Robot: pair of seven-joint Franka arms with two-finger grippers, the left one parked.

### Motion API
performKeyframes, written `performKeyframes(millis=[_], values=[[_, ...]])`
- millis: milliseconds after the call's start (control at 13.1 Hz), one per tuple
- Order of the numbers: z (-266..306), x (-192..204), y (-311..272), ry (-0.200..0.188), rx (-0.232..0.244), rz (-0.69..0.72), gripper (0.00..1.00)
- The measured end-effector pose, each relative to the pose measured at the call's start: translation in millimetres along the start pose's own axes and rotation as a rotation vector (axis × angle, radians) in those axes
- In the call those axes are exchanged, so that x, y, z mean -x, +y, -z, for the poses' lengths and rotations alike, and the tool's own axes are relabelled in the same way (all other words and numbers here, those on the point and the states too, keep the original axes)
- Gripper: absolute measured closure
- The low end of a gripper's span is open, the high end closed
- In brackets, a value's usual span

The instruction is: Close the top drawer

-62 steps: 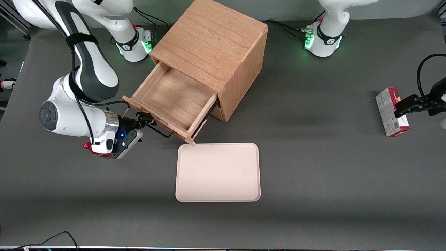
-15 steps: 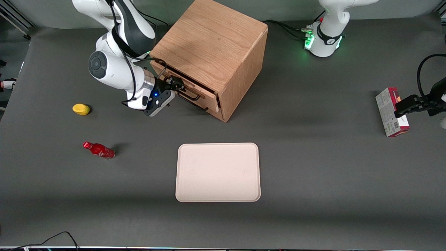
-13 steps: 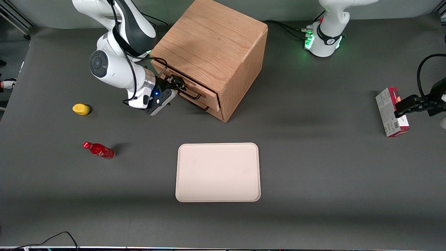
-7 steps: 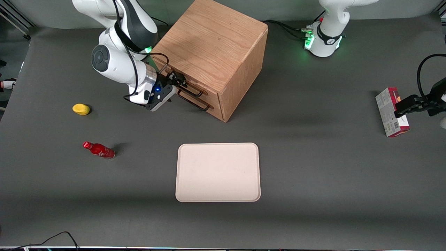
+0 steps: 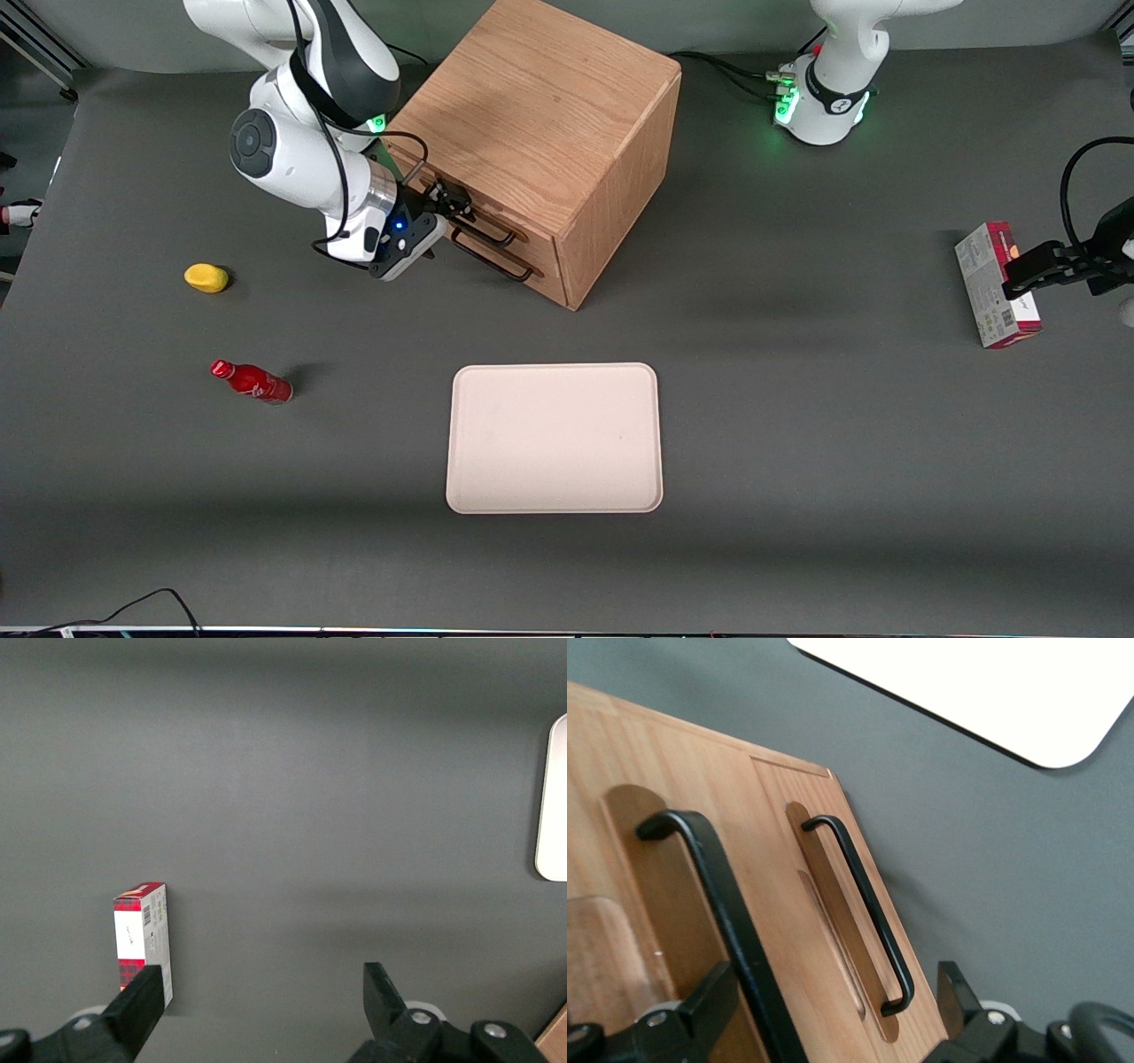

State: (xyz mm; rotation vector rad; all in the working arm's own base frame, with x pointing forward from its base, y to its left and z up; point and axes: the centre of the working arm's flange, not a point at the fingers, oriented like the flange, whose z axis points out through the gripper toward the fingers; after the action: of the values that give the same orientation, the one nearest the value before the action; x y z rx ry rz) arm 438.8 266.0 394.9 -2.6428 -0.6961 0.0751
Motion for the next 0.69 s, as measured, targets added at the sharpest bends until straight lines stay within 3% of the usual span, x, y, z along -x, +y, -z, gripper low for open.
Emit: performKeyframes(millis=[457,533,686], values=[[73.6,-23.3,-6.2,-0.011,-0.039,0.029,0.0],[97.7,-28.2,-9.2,-0.01,-0.036,0.036,0.0],[156.5,-35.3,-20.9,-0.006,0.021,0.006,0.0]])
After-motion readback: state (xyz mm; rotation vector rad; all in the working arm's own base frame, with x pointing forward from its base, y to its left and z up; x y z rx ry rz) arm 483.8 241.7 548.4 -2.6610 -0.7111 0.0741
